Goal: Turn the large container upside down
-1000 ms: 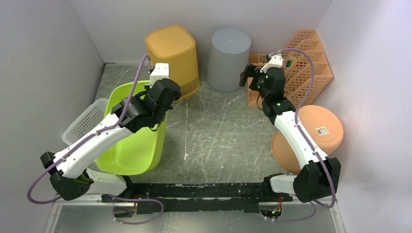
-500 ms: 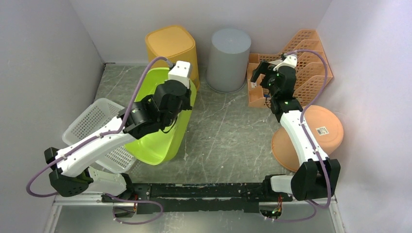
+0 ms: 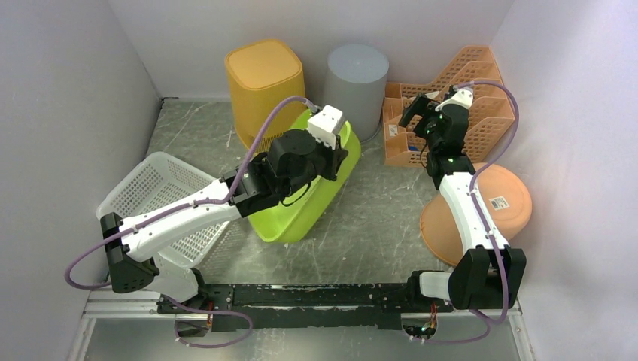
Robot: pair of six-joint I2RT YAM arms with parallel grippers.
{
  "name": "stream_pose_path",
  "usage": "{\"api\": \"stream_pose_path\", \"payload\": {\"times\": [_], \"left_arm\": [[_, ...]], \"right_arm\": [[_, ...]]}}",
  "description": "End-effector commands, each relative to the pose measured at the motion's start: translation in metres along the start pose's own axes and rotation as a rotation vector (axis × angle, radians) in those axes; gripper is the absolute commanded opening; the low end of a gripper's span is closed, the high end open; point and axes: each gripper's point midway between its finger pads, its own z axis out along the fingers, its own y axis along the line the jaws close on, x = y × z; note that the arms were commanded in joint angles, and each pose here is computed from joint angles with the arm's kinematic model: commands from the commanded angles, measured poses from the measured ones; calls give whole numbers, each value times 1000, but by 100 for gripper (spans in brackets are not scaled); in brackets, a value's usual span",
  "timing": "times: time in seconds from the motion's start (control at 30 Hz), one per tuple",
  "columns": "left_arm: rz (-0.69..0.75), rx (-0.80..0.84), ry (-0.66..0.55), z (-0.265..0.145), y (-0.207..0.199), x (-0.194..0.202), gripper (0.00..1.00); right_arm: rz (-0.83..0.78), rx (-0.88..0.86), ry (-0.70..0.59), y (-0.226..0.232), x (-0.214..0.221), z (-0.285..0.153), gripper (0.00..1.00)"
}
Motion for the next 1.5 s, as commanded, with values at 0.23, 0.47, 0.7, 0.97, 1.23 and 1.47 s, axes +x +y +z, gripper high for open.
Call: {"api": "stream_pose_path", "payload": {"times": [0.23,0.47,0.7,0.97,1.23,1.47], "left_arm": [[-235,328,-275,-21,-58,-49,7],[-427,418,-334,-17,-49,-18,7],[-633,596,-386,-21,-22,-5,7],[-806,665,-461,-33,33,-14,7],[-764,832,-413,-28,-21,-59,6],[-905,1014,-394,-41,-45,-67,7]], "right_arm": [[15,15,-32,-10,-9,3,100],[10,19,-32,-12,-8,1,100],[11,14,-35,-11,-9,2,100],[23,-6,-29,-8,-5,7,100],[16,15,-40,-11,-12,8,100],[24,8,-33,-11,-8,12,100]]}}
